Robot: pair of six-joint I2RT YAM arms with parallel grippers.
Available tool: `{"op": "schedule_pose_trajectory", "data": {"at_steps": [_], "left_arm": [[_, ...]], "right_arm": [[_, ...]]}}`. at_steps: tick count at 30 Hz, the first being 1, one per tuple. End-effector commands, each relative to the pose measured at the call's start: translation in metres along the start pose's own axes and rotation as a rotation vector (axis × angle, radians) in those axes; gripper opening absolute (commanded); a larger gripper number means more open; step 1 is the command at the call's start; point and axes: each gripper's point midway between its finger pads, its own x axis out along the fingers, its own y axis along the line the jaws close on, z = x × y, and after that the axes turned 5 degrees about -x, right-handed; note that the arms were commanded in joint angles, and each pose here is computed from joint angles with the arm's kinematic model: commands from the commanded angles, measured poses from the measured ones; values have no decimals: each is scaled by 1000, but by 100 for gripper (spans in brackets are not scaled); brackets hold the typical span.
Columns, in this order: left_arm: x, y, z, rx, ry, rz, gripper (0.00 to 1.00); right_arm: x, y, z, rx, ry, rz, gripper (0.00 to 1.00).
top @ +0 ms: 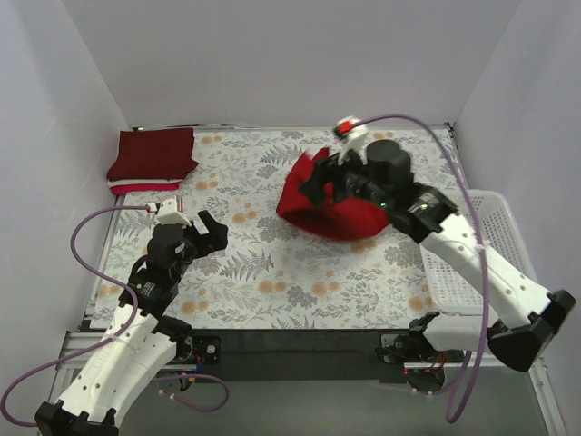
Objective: Fold and stack the t-shirts
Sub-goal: Move the tshirt to the center of the board
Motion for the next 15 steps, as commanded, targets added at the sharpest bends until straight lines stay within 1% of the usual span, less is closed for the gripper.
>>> {"op": "schedule_pose_trajectory", "data": {"at_steps": [1, 2, 3, 4, 6, 7, 11, 14, 15], "left_arm": [[0, 3, 7, -8, -36, 20, 92], [0, 3, 7, -9, -35, 20, 92], [0, 3, 6, -9, -31, 20, 92], [0, 2, 5, -10, -27, 17, 92], [1, 1, 4, -11, -18, 12, 92], [2, 1, 3, -10, -14, 13, 92], [6, -3, -6, -3, 29, -12, 92], [11, -7, -15, 5, 80, -25, 92], [13, -5, -20, 8, 101, -16, 92]], "right_arm": [[42, 29, -78, -42, 193, 53, 88], [46, 28, -97, -39, 243, 49, 88], [49, 16, -113, -42, 278, -8, 88], [49, 5, -141, -43, 334, -53, 87], [46, -15, -157, -60, 358, -150, 86], [43, -25, -173, -71, 385, -185, 86], [37, -57, -198, -89, 416, -259, 83], [37, -72, -212, -64, 425, -249, 80], [39, -69, -214, -52, 425, -215, 79]]}}
